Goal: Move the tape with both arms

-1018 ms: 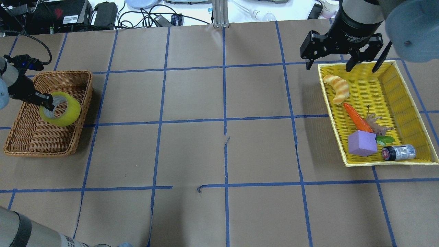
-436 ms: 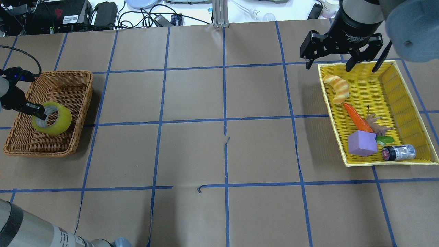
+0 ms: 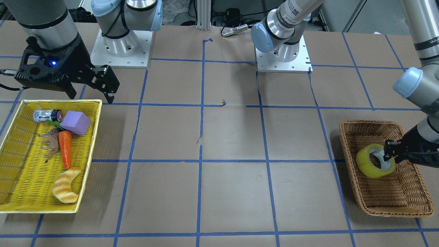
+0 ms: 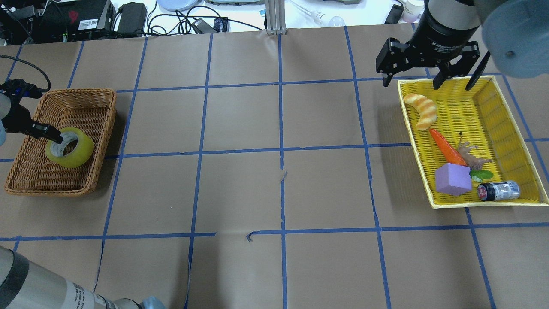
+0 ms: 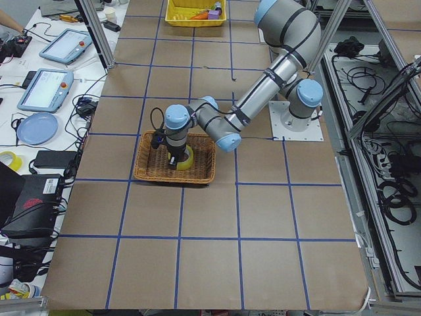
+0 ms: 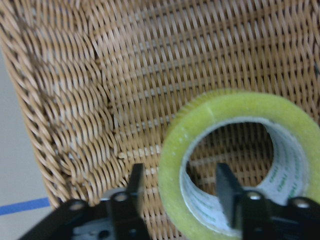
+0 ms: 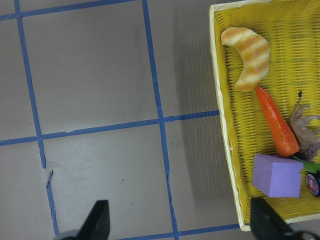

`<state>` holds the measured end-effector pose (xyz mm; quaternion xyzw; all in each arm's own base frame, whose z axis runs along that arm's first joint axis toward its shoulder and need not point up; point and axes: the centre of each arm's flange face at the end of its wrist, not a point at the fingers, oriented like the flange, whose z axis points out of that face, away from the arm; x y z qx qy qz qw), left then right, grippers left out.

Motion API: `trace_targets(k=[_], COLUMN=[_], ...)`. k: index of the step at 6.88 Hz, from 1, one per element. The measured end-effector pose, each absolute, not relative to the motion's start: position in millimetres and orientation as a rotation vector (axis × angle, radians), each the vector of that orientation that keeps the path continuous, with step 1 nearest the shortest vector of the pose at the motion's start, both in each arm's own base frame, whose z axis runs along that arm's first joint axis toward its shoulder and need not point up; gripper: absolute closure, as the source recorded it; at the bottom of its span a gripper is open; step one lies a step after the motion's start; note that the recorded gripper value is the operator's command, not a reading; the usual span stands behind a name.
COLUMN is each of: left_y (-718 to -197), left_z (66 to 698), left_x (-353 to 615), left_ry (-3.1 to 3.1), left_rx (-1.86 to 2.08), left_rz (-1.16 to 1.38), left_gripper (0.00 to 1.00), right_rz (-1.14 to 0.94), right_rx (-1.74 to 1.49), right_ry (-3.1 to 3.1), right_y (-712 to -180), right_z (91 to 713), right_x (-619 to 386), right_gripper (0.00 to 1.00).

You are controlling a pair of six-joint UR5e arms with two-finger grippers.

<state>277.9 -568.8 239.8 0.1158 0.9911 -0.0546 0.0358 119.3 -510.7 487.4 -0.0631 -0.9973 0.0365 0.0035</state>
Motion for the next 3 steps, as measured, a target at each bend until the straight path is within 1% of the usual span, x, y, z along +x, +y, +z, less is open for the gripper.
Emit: trace_targets(k=[2, 3], left_y=[-579, -590], left_z=[266, 287], left_x=[262, 232], left_ry=[3.006, 2.994], left_rx=[0.351, 0.336], left_rz=[-0.238, -0.282], left_gripper=[0.00, 0.00], right_rz=[0.115, 0.115], right_rx=[-0.197, -0.197], right_ry=[-3.125, -3.125], right_y=[-511, -511], right_z=[487, 487], right_x=[119, 119], right_gripper=[0.00, 0.00])
